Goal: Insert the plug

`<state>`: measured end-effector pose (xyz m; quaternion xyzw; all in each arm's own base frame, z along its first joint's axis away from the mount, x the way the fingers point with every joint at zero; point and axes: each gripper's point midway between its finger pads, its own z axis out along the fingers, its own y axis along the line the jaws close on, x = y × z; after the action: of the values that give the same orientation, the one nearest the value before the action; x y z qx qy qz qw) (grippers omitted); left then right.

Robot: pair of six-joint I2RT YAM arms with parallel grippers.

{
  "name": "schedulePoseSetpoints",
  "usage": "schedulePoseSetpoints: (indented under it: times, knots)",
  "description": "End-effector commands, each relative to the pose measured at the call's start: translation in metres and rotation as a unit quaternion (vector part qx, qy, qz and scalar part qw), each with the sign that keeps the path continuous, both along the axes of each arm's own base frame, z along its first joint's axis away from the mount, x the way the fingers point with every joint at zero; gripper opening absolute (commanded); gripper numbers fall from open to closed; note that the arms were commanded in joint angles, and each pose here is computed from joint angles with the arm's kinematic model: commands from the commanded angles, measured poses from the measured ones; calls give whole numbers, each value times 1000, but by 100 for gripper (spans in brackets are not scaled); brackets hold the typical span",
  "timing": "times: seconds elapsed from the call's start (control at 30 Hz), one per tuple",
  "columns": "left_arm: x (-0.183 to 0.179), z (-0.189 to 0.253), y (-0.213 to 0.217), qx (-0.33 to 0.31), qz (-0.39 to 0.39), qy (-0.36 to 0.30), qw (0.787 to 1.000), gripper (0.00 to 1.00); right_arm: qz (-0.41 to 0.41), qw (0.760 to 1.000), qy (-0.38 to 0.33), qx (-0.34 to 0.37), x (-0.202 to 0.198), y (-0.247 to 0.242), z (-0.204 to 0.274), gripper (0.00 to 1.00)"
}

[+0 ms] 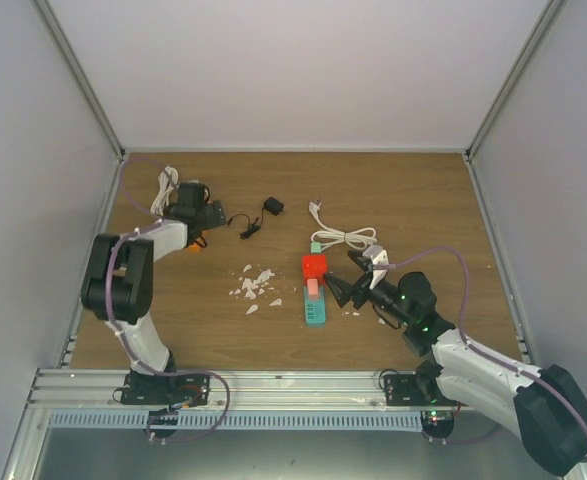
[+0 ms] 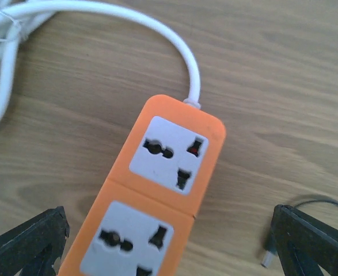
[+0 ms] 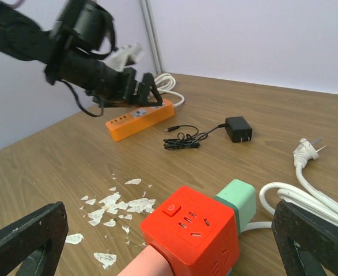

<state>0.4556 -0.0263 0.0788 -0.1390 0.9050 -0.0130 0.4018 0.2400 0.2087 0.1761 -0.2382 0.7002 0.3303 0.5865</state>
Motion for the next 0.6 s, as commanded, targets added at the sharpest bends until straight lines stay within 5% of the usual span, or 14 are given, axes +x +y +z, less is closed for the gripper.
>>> schedulePoseSetpoints:
  times: [0.0, 0.2, 0.57]
  knots:
    - [6, -27, 17, 45, 7, 79, 996, 99, 14, 1000, 10, 8, -7, 1, -3, 100]
    - [11, -48, 15, 32, -6, 118, 992, 97, 17, 1000, 10, 9, -7, 2, -3, 100]
    - [-19, -51, -22, 5, -41, 123, 992, 53, 16, 1000, 10, 13, -8, 1, -2, 100]
